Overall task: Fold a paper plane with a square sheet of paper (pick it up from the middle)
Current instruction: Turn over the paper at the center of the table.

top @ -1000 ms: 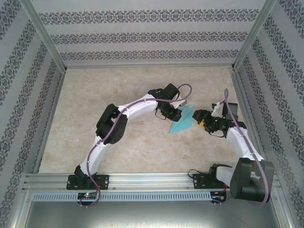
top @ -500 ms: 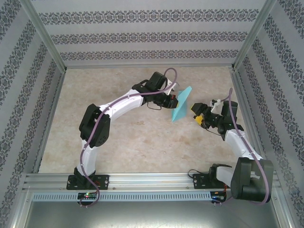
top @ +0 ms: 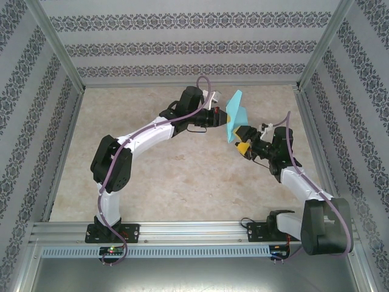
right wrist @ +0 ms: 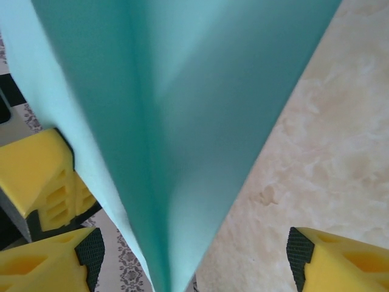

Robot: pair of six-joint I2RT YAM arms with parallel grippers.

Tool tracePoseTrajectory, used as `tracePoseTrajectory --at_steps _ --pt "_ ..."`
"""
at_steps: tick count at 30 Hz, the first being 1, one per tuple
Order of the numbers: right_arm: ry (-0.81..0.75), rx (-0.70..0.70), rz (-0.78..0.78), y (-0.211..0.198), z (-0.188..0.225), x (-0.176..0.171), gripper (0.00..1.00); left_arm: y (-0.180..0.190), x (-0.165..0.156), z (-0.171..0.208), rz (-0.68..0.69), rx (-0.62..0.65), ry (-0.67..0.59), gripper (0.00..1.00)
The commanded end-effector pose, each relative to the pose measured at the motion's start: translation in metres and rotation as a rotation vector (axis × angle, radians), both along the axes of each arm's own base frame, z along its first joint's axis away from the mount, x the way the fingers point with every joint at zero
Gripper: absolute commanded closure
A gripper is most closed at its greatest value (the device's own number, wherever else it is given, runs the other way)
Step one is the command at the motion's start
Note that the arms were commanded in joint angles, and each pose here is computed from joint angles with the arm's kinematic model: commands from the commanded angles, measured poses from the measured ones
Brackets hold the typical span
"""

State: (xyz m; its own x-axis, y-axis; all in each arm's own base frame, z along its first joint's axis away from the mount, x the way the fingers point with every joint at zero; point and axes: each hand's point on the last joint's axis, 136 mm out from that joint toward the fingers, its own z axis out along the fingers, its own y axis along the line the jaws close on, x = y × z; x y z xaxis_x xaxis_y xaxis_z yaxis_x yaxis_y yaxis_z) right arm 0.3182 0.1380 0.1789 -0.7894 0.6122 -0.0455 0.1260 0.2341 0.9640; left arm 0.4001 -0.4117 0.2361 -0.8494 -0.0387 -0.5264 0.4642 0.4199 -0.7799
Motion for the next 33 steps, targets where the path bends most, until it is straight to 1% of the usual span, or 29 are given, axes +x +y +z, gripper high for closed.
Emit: tracePoseTrajectory --at_steps 1,5,8,11,14,16,22,27,30,33 --pt "-0.054 0.031 -0.033 0.001 0.023 0.012 0.22 0.003 0.002 0.037 0.01 -0.124 -0.02 0.99" --pt "-0.066 0.067 -0.037 0.002 0.03 0.016 0.3 0.003 -0.001 0.041 0.001 -0.139 -0.014 0.98" --pt "-0.086 0.092 -0.033 0.004 0.039 0.02 0.36 0.003 -0.001 0.037 -0.002 -0.134 0.002 0.98" --pt "-0.104 0.096 -0.023 0.006 0.047 0.022 0.44 0.005 -0.001 0.033 -0.005 -0.134 0.019 0.98" --pt "-0.116 0.1 -0.018 0.007 0.052 0.022 0.49 0.006 -0.002 0.028 -0.009 -0.127 0.033 0.97" --pt "-0.125 0.101 -0.012 0.008 0.056 0.022 0.54 0.007 -0.002 0.025 -0.008 -0.115 0.036 0.97" --pt "-0.128 0.1 0.008 0.01 0.057 0.02 0.6 0.006 0.0 0.023 -0.018 -0.123 0.049 0.95" --pt "-0.129 0.097 0.025 0.013 0.056 0.019 0.69 0.004 0.001 0.02 -0.023 -0.123 0.06 0.94" --pt "-0.128 0.098 0.033 0.014 0.056 0.019 0.72 0.003 0.001 0.021 -0.028 -0.129 0.058 0.93" --pt "-0.128 0.097 0.038 0.015 0.056 0.02 0.78 0.003 0.0 0.021 -0.032 -0.128 0.062 0.91"
